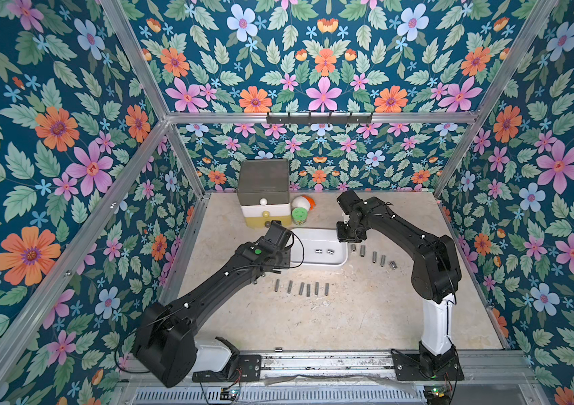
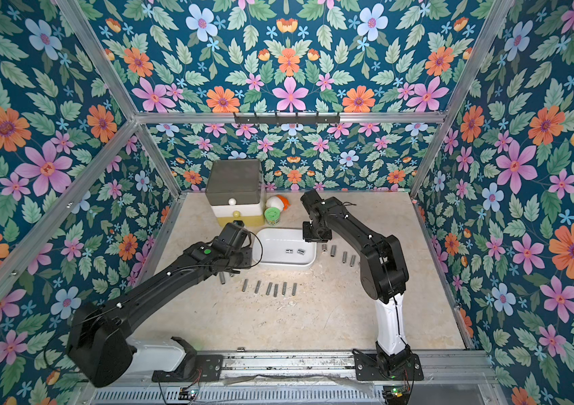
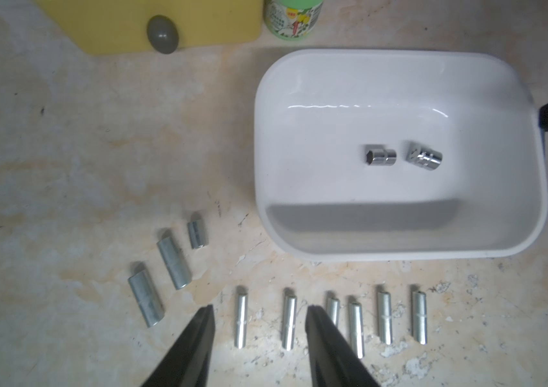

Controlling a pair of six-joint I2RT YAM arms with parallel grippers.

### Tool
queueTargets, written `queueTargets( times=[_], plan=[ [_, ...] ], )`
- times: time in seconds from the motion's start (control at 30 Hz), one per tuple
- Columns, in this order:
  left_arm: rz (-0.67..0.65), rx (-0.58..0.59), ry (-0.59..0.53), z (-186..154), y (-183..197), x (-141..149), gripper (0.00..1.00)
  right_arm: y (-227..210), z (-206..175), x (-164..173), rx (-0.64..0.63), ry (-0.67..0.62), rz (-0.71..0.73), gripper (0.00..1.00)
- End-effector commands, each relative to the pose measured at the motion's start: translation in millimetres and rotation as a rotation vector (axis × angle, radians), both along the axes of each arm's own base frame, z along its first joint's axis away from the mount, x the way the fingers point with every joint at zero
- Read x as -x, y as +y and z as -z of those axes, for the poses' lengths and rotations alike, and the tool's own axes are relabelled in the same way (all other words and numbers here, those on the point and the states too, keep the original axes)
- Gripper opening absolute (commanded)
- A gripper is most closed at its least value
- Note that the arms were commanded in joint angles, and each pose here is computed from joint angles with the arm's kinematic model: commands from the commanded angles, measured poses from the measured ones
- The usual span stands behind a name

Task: Take out the socket from the storage box
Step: Adjust the storage box at the center of the board, then pick up the socket head from the storage box.

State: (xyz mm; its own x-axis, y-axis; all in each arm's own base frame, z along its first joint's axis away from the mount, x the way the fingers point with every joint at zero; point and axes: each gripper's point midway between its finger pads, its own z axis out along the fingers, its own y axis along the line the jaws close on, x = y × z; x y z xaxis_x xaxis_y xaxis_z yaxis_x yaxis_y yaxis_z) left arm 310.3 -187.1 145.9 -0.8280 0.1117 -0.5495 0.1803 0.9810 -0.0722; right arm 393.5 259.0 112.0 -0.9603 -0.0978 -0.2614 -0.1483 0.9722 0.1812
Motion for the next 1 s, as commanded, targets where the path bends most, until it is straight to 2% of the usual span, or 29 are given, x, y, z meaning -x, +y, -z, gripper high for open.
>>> queueTargets(
  times=[0.0,0.2,0.73,0.97],
  plan=[
    [0.047,0.026,0.023,5.3,-19.0,-9.9,0.49,24.9,-2.9,-3.9,-0.026,-0.041,-0.108,0.42],
    [0.047,0.026,0.045,16.3,-18.0,-5.4,0.49,41.6,23.1,-3.8,0.070,-0.018,-0.201,0.45],
    [-0.013,0.022,0.038,17.1,13.8,26.7,0.51,39.0,66.8,24.1,0.124,0.085,-0.283,0.48],
    [-0.028,0.006,0.023,9.3,23.7,32.8,0.51,39.8,94.5,34.7,0.204,0.127,-0.311,0.49]
  ],
)
